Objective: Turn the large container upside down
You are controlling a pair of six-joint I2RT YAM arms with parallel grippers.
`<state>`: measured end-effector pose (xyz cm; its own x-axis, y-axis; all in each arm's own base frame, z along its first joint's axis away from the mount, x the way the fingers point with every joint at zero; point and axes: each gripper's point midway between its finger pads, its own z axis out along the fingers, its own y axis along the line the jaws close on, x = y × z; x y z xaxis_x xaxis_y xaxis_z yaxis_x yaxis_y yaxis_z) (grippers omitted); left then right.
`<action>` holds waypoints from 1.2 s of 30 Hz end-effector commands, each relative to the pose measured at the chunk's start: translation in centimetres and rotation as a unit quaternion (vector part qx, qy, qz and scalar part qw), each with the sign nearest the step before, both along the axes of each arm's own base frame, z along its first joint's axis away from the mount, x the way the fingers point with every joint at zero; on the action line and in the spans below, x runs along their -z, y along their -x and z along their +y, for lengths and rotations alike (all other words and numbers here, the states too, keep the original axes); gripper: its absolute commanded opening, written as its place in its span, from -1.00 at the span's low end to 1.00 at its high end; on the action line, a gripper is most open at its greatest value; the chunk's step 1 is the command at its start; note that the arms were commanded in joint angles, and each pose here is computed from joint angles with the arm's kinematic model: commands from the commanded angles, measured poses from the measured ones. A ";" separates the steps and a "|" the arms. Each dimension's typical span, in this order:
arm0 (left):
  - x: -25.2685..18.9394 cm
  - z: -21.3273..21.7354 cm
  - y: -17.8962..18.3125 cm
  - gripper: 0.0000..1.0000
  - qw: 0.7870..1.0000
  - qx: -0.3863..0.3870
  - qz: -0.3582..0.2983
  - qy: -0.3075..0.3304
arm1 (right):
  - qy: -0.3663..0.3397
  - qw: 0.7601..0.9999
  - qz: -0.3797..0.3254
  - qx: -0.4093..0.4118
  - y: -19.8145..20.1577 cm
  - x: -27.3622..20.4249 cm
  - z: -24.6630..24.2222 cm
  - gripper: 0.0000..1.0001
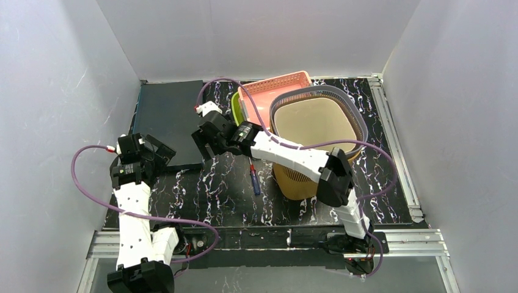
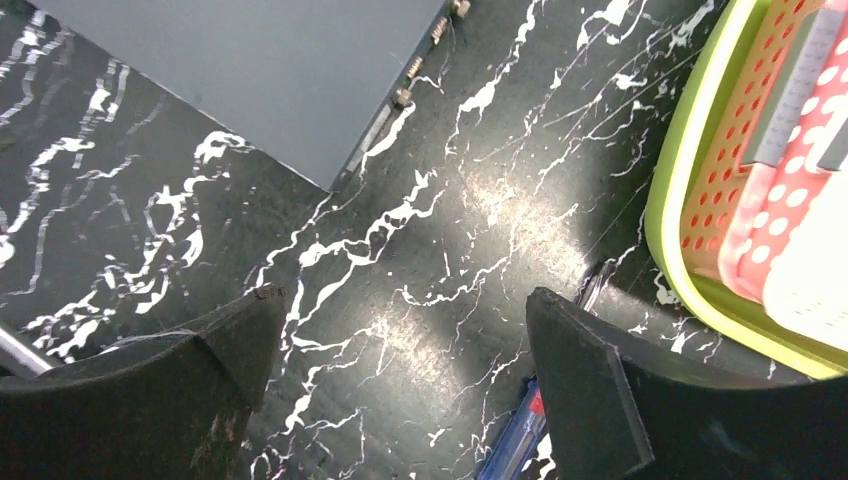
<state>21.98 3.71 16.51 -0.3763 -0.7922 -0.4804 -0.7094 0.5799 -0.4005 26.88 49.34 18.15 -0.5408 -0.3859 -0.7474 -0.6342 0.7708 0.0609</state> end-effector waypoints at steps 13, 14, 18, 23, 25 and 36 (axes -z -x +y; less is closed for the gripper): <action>-4.9 -6.3 -4.6 0.96 0.975 0.164 -0.122 0.089 | -0.127 0.983 -0.126 0.050 1.8 -17.7 -8.6 0.97; -4.9 -7.1 -5.0 0.96 0.972 0.183 -0.122 0.080 | -0.138 0.980 -0.133 0.056 1.9 -18.6 -9.3 0.97; -3.5 -10.7 -6.3 0.96 0.961 0.266 -0.076 0.012 | -0.184 0.969 -0.154 0.063 2.8 -22.6 -11.8 0.97; -1.4 -13.9 -8.2 0.96 0.951 0.304 -0.055 0.034 | -0.220 0.960 -0.156 0.069 3.6 -25.1 -13.3 0.97; 0.3 -14.8 -8.5 0.96 0.952 0.301 -0.034 0.036 | -0.223 0.960 -0.152 0.071 3.8 -25.2 -13.6 0.97; 8.8 -14.4 -10.8 0.96 0.944 0.283 0.068 -0.157 | -0.225 0.961 -0.132 0.095 4.3 -24.0 -15.2 0.97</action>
